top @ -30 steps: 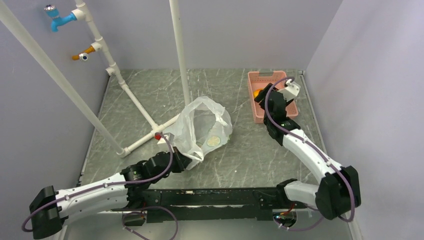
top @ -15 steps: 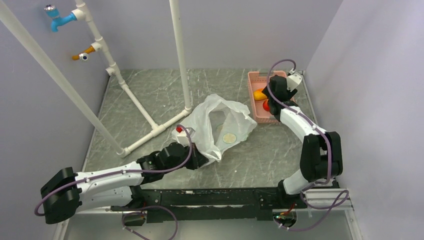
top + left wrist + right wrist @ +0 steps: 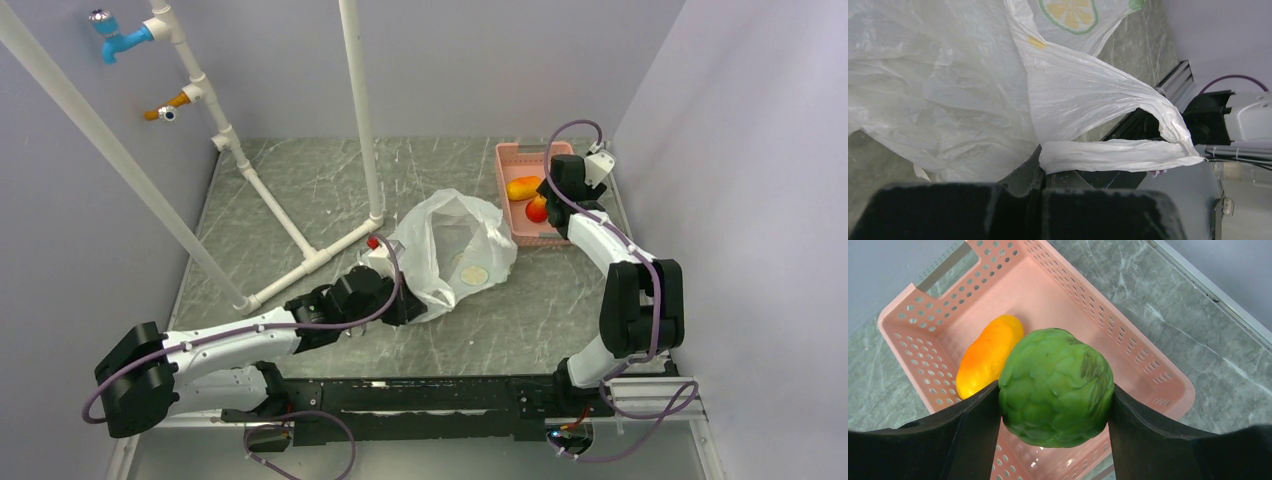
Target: Take the fake fruits out of the plastic bag
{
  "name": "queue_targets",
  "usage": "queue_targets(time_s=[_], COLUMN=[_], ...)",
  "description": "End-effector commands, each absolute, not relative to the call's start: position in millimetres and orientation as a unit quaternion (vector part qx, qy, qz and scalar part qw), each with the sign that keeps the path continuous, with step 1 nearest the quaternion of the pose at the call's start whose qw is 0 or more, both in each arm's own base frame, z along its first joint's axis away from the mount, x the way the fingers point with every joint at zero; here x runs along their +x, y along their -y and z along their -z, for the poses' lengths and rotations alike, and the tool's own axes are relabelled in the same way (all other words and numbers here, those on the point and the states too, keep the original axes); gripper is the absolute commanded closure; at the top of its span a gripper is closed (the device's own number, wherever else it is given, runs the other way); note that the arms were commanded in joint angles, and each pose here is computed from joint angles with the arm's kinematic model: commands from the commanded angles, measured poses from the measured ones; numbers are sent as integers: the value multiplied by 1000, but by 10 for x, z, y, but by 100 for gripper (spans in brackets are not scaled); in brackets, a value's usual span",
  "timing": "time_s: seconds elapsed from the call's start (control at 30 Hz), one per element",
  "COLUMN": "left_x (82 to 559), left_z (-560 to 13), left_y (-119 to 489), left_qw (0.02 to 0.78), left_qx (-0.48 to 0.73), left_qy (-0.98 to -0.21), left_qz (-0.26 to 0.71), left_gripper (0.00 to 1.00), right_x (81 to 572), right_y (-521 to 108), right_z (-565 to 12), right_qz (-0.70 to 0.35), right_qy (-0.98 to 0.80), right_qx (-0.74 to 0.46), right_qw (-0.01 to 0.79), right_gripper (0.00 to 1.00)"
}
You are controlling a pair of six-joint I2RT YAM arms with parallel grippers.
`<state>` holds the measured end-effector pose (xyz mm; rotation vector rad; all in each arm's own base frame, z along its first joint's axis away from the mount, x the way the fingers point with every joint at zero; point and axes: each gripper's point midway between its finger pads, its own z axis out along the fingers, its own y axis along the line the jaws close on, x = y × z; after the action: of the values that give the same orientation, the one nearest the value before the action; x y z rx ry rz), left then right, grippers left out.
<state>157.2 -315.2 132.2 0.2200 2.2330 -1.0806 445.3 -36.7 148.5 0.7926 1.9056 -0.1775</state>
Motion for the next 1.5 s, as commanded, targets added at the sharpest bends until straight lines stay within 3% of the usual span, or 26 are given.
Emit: queue_targets(time_s=[0.0,0.1,0.37,0.4,0.63,1.0,1.23,1.3,1.4,1.47], left_x=[1736,1781,1783,1780,1790,2048,2235,2254,2248,2228], left_z=[-1564,-1599,-1531,-1527,-1455,-1366,-1470,-1477,-1534,-1631], left_y=[3145,3118,3098,3098,3076,2982,2950,2936,2896,2843], left_qw=[348,355,347,345,343,356,374,372,379,391], left_qx=[94,84,76,78,75,86,89,87,83,79], left_qy=[-837,-831,-831,-832,-835,-846,-833,-833,-828,-820], left_qz=[411,420,428,427,423,388,398,400,404,411], left_gripper=[100,100,100,100,100,100,100,89,51,20], right_x=[4462,4409,4460,4464,4424,4014,3511,3355,3144,3019], right_y=[464,512,442,430,212,-1041,-1333,-1393,-1313,-1221], right_z=[-1479,-1414,-1424,-1434,-1674,-2112,-2615,-2746,-2968,-3124], right_qz=[91,104,87,83,51,8,-143,-168,-169,-168], right_qy=[-785,-784,-796,-796,-790,-822,-794,-788,-775,-763], right_qx=[341,351,324,322,308,168,83,44,16,21], right_qw=[509,501,504,506,528,544,585,590,608,624], right_gripper=[70,61,5,2,1,1,1,1,1,1])
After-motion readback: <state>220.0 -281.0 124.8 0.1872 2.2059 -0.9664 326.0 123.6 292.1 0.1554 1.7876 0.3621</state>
